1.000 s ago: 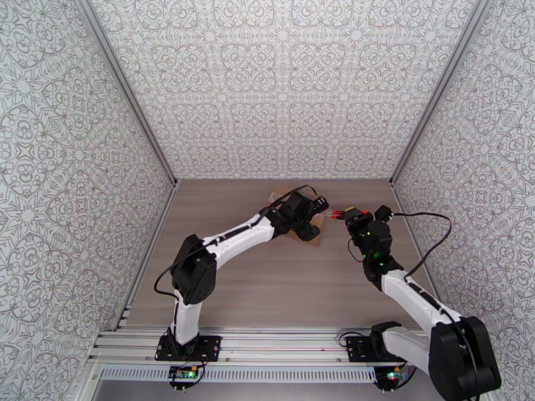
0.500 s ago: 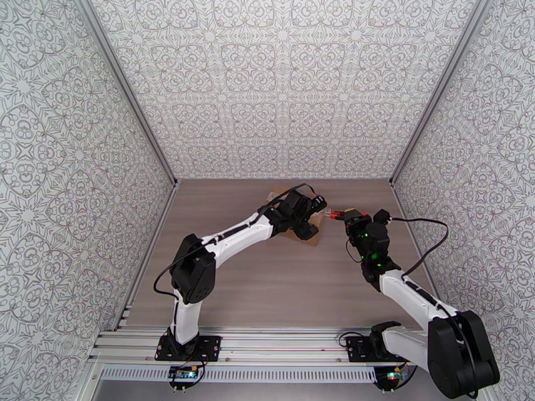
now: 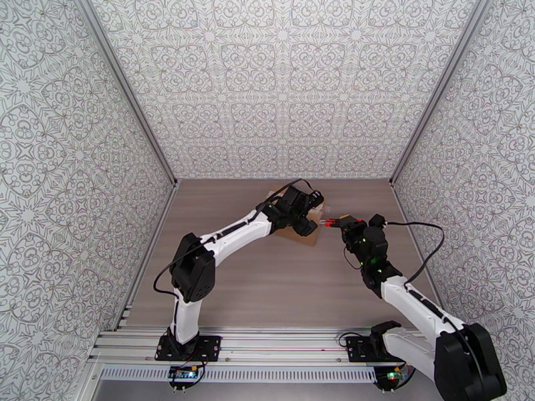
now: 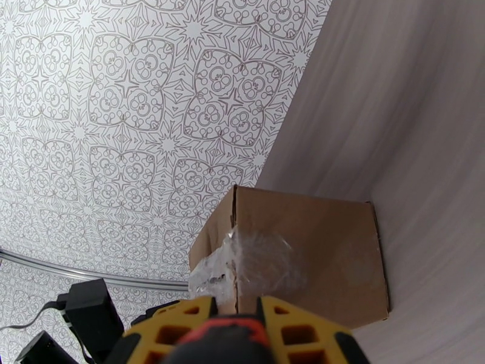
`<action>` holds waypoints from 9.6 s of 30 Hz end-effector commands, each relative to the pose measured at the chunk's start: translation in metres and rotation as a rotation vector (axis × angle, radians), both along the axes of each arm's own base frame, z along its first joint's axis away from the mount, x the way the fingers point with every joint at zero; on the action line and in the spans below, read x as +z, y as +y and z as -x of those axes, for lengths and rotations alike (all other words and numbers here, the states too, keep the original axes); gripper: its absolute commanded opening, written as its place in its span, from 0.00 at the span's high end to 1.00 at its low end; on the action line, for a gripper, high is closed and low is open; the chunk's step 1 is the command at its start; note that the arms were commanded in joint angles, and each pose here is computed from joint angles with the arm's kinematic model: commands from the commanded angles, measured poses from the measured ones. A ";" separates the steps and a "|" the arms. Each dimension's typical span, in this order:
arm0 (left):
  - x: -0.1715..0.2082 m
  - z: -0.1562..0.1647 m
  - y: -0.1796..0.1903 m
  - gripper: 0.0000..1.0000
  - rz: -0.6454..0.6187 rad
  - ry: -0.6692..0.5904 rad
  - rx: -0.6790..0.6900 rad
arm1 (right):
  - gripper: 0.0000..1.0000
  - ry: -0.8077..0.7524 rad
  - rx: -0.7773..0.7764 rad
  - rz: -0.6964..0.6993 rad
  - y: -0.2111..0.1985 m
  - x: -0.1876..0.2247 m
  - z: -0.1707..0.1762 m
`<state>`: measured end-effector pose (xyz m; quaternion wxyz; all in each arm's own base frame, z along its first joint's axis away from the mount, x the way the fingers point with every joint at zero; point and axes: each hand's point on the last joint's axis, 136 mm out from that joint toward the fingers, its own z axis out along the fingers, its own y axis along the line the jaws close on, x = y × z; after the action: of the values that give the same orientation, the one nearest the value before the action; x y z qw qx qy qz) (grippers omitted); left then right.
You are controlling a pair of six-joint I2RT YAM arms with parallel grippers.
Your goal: Unpack the express box
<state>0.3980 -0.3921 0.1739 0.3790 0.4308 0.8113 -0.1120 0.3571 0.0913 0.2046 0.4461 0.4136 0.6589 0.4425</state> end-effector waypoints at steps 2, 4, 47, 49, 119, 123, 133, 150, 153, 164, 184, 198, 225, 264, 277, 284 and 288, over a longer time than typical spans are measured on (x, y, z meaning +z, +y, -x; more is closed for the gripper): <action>0.039 -0.032 0.022 0.19 0.075 -0.195 0.095 | 1.00 0.050 0.090 0.046 0.015 -0.017 0.017; 0.031 -0.020 0.023 0.18 0.051 -0.196 0.050 | 1.00 0.028 0.057 0.059 0.007 -0.011 0.014; 0.086 -0.159 0.094 0.09 0.363 0.019 0.134 | 1.00 0.155 0.387 0.590 0.087 -0.022 0.009; 0.071 -0.157 0.091 0.09 0.377 0.078 0.114 | 1.00 0.140 0.395 0.615 0.099 -0.020 -0.002; 0.064 0.062 0.037 0.08 -0.160 -0.515 -0.590 | 1.00 -0.007 0.032 0.367 -0.042 0.077 -0.021; 0.056 0.060 0.019 0.08 -0.181 -0.571 -0.638 | 1.00 0.005 0.022 0.277 -0.033 0.059 -0.002; 0.044 0.065 -0.002 0.08 -0.161 -0.560 -0.697 | 1.00 -0.007 0.061 0.234 -0.008 0.041 -0.003; 0.038 0.075 -0.009 0.09 -0.108 -0.504 -0.699 | 1.00 -0.002 0.023 0.254 -0.015 0.037 -0.004; 0.038 0.075 -0.008 0.09 -0.109 -0.501 -0.695 | 1.00 0.010 0.021 0.263 -0.016 0.034 -0.005; 0.032 0.076 -0.008 0.09 -0.112 -0.486 -0.702 | 1.00 -0.030 -0.022 0.252 -0.022 0.039 -0.004; 0.024 0.073 -0.012 0.10 -0.103 -0.464 -0.695 | 1.00 -0.018 0.008 0.234 -0.015 0.031 -0.012; 0.016 0.055 -0.017 0.11 -0.133 -0.473 -0.641 | 1.00 0.011 0.081 0.188 0.005 0.020 -0.016; 0.030 0.056 0.049 0.11 -0.198 -0.386 -0.673 | 1.00 0.025 0.197 0.201 0.036 0.017 -0.059; 0.011 -0.030 0.035 0.16 -0.208 -0.357 -0.255 | 1.00 0.120 0.238 0.133 0.074 -0.018 -0.019; 0.016 -0.043 0.046 0.15 -0.185 -0.318 -0.155 | 1.00 0.155 0.270 0.183 0.073 -0.026 0.004; 0.014 -0.043 0.049 0.15 -0.184 -0.303 -0.166 | 1.00 0.160 0.269 0.208 0.068 -0.030 0.012; 0.016 -0.044 0.051 0.16 -0.159 -0.286 -0.153 | 1.00 0.143 0.280 0.217 0.069 -0.027 0.014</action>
<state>0.3802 -0.3690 0.1619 0.3841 0.6203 0.6803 -0.0697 0.3786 0.1236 0.2199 0.4642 0.3609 0.7053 0.3960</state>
